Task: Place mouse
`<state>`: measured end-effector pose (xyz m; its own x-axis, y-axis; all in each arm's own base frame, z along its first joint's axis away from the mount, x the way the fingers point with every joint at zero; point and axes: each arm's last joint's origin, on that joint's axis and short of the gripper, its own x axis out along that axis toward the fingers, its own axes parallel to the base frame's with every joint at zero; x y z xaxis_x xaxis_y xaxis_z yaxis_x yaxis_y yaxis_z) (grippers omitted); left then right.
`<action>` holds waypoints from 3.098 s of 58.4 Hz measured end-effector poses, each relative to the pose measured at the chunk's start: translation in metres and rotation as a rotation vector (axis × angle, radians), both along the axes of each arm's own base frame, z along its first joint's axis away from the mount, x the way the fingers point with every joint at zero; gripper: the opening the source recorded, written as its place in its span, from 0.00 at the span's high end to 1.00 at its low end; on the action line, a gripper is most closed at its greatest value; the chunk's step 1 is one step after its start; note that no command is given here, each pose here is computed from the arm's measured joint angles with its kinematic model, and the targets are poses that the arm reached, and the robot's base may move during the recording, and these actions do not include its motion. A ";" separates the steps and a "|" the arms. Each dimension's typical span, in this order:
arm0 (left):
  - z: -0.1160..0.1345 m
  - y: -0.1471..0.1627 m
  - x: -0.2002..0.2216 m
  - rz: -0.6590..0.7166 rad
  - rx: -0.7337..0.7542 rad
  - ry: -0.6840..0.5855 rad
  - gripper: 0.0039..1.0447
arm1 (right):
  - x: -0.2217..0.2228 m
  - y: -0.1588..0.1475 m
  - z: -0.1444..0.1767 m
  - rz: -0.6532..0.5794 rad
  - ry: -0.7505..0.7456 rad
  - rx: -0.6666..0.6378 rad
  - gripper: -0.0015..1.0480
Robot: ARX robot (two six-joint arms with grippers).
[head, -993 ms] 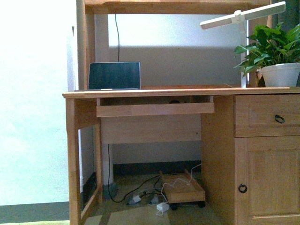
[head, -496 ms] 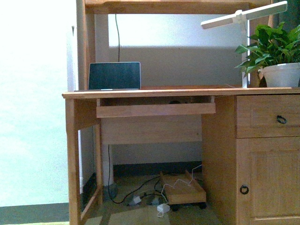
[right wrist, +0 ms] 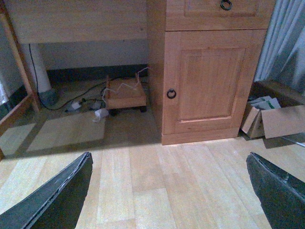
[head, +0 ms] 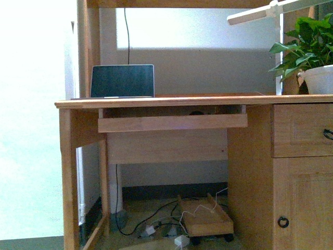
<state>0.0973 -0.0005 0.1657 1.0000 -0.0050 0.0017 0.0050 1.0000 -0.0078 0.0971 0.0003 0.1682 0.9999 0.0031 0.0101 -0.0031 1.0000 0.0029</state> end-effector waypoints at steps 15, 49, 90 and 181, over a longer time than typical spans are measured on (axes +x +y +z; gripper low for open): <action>0.000 0.000 0.000 0.000 0.000 0.000 0.07 | 0.000 0.000 0.000 0.000 0.000 0.000 0.07; 0.000 0.000 0.000 0.000 0.000 -0.001 0.07 | 0.000 0.000 0.000 0.000 0.000 0.000 0.07; 0.000 0.000 0.000 0.000 0.000 0.000 0.07 | 0.000 0.000 0.000 0.000 0.000 0.000 0.07; -0.051 -0.008 0.245 -0.264 1.448 -0.242 0.07 | 0.000 0.000 0.000 0.000 0.000 0.000 0.07</action>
<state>0.3422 -0.0082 0.1151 0.9462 -0.3237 -0.0016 0.0391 0.1092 0.9933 0.0971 0.0002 0.1682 0.9999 0.0027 0.0101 -0.0027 1.0000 0.0029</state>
